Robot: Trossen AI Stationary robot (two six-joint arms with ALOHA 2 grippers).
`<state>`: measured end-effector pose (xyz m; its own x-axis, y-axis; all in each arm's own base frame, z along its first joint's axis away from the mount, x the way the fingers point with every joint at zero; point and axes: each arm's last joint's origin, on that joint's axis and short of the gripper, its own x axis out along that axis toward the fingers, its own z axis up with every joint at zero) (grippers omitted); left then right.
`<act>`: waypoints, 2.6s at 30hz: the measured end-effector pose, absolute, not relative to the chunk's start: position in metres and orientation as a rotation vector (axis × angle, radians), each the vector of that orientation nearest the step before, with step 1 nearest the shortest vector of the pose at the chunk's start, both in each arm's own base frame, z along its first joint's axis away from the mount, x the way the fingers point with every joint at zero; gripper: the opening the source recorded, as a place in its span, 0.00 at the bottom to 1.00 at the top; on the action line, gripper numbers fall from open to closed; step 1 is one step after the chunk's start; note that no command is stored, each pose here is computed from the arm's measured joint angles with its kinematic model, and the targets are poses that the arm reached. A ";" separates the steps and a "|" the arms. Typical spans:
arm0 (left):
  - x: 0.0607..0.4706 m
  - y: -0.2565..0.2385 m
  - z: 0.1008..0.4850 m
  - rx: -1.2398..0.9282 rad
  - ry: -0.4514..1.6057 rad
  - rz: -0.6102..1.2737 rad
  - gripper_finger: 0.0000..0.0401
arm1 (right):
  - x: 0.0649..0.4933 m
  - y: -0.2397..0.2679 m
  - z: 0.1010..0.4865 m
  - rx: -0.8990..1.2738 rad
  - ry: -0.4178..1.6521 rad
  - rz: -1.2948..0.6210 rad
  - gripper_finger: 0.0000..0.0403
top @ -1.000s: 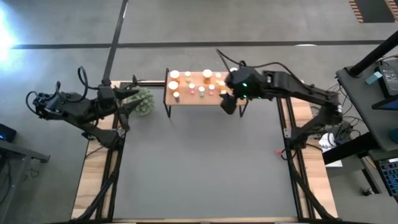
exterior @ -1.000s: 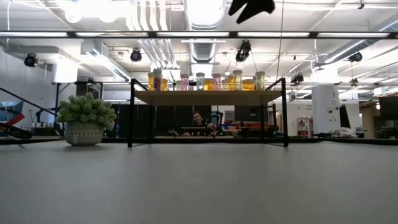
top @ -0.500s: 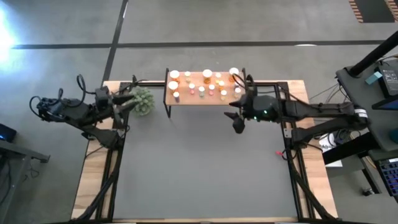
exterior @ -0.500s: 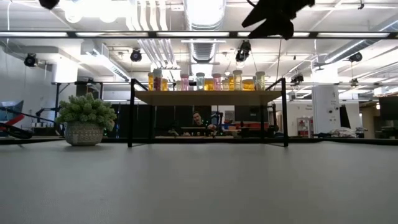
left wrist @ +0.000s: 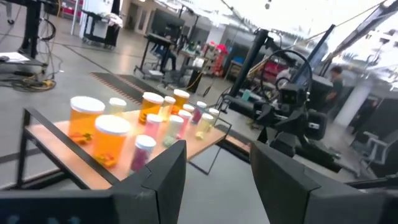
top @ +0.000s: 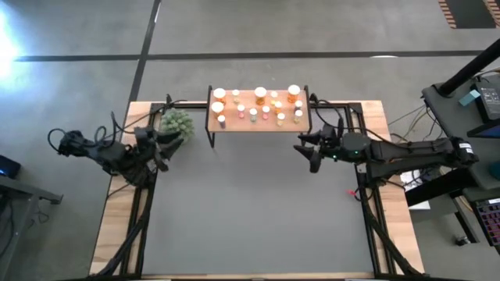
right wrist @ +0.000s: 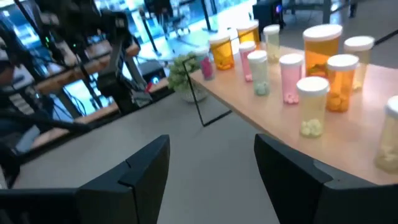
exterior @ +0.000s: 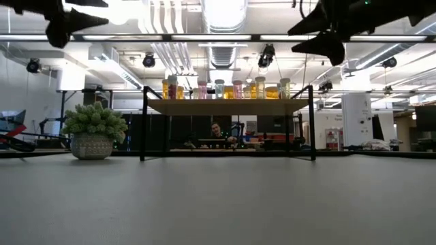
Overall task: Pick and place medicine bottles onto shelf by color
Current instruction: Return to Home Position
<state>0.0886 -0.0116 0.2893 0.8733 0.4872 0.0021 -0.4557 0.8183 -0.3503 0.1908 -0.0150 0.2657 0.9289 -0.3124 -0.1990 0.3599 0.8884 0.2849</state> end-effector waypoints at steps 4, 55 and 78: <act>0.099 -0.016 0.262 -0.366 -0.141 0.495 0.40 | 0.180 -0.015 0.261 0.315 0.106 -0.348 0.56; 0.109 -0.020 0.185 -0.443 -0.243 0.478 0.40 | 0.133 -0.013 0.167 0.516 -0.086 -0.316 0.56; 0.111 -0.021 0.183 -0.431 -0.226 0.481 0.40 | 0.130 -0.017 0.147 0.406 0.093 -0.523 0.56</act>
